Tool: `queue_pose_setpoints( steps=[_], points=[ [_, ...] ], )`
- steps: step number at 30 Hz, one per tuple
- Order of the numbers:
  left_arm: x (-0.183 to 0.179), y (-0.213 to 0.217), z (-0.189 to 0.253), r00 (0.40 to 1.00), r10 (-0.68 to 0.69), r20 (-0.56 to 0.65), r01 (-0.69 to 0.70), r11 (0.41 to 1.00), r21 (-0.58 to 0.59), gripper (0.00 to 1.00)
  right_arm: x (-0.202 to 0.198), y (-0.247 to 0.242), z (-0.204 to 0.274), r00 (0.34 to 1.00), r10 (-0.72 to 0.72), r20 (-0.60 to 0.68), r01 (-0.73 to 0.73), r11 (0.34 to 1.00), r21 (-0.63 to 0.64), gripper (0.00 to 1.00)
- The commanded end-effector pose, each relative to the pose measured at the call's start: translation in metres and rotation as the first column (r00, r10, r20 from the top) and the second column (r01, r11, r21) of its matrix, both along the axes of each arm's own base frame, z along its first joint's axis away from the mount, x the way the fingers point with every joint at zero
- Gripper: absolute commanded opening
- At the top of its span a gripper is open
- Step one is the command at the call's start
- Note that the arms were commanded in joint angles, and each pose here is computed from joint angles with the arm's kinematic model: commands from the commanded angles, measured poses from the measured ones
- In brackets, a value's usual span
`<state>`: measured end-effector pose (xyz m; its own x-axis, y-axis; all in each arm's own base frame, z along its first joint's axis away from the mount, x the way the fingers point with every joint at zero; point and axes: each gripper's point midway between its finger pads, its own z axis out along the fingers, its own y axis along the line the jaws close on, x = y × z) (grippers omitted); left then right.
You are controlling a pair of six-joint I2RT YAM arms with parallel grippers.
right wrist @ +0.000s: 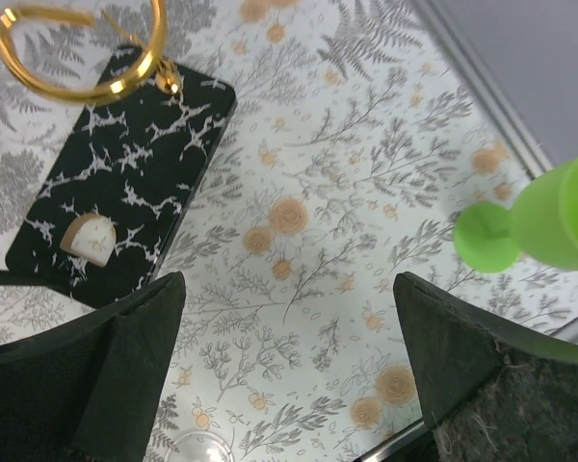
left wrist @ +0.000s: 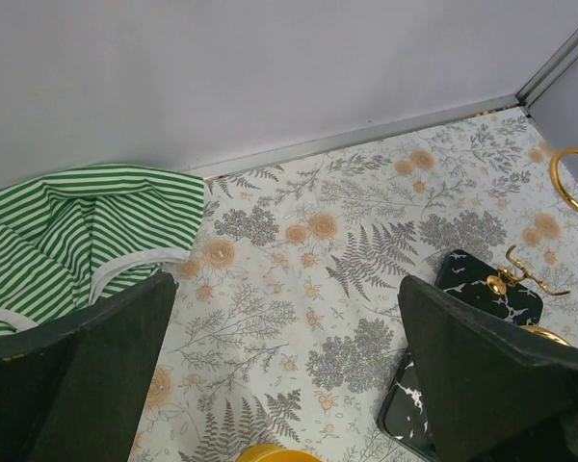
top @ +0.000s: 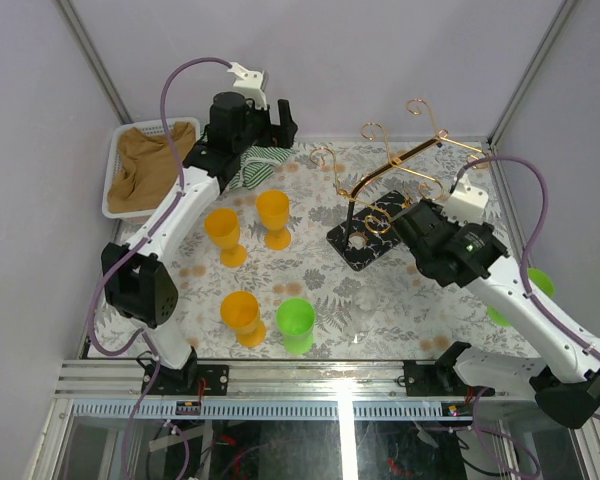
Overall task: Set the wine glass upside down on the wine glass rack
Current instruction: Move the wine rack to the center of the board.
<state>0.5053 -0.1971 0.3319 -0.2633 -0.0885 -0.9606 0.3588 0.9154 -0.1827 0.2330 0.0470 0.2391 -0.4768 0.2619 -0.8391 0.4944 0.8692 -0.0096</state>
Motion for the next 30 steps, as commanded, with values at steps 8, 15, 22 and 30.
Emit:
queue_pose_setpoints(
  steps=[8, 15, 22, 30],
  points=[
    [0.014, 0.003, 0.029, 0.996, 0.009, 0.090, -0.007, 1.000, -0.018, 1.00, 0.058, 0.010, 0.142, 0.955, 0.156, 0.251, -0.105, 0.973, -0.206, 1.00],
    [0.014, 0.000, 0.032, 0.996, -0.011, 0.087, 0.013, 1.000, -0.025, 1.00, 0.147, 0.028, 0.171, 0.914, 0.334, 0.232, -0.300, 0.938, -0.172, 1.00],
    [0.009, 0.003, 0.031, 0.995, -0.032, 0.094, 0.032, 0.999, 0.004, 1.00, 0.229, 0.019, 0.183, 0.858, 0.408, 0.312, -0.403, 0.912, -0.082, 0.99],
    [0.002, 0.008, 0.032, 0.994, -0.031, 0.104, 0.032, 0.999, -0.004, 1.00, 0.292, -0.111, 0.155, 0.954, 0.176, 0.241, -0.179, 0.984, -0.007, 0.99]
  ],
)
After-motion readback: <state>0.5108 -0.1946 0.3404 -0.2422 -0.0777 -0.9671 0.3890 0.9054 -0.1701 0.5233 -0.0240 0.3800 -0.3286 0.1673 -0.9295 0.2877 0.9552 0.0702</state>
